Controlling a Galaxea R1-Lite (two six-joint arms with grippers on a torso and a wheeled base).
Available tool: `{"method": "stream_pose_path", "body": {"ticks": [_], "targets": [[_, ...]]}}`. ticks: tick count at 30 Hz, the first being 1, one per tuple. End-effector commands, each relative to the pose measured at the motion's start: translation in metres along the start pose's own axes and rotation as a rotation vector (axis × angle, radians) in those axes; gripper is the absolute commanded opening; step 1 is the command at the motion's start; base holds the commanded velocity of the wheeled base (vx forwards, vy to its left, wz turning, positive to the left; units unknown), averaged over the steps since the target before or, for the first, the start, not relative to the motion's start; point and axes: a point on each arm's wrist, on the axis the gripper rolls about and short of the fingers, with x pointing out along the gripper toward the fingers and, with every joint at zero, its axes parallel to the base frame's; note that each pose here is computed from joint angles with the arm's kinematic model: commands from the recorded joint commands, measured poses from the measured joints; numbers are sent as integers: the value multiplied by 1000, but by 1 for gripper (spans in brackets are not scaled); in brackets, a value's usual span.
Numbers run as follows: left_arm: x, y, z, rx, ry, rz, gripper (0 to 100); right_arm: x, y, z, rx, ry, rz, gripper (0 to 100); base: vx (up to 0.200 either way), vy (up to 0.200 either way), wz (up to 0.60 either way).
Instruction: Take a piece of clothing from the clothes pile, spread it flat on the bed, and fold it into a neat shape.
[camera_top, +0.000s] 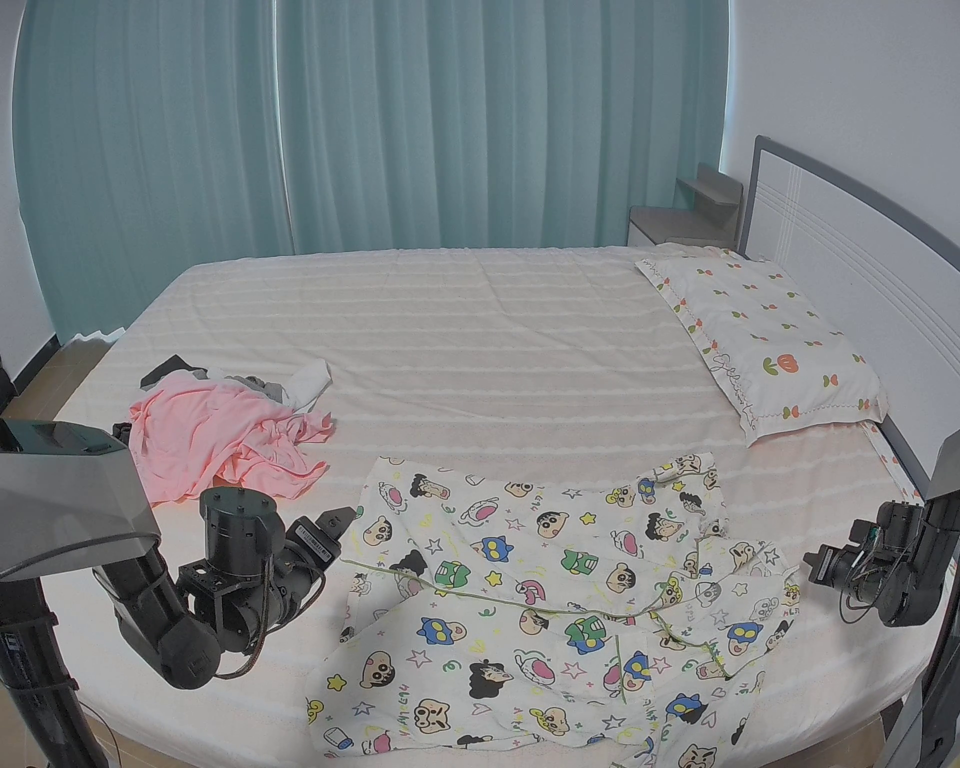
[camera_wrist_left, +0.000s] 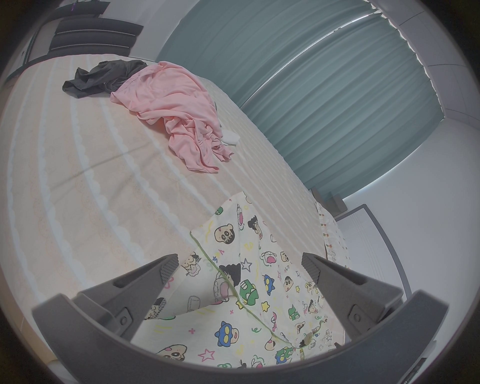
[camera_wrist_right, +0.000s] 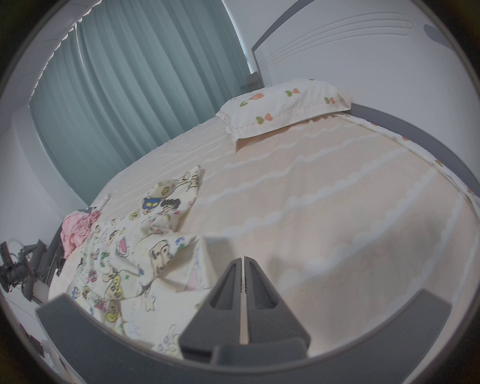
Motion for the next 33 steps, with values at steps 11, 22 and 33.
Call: {"method": "stream_pose_path", "body": {"ticks": [11,22,33], "targets": [[1,7,-8,12,38,23,100,-4,4,-3,1,36,10,0,0,0,0],[-8,9,-10,-3,100,-59,100,-13,16,-8,6,80,158,100,0,0,0],[-8,9,-10,-2,97,-64,100,17,16,-19,-4,117,177,0,0,0,0]]}}
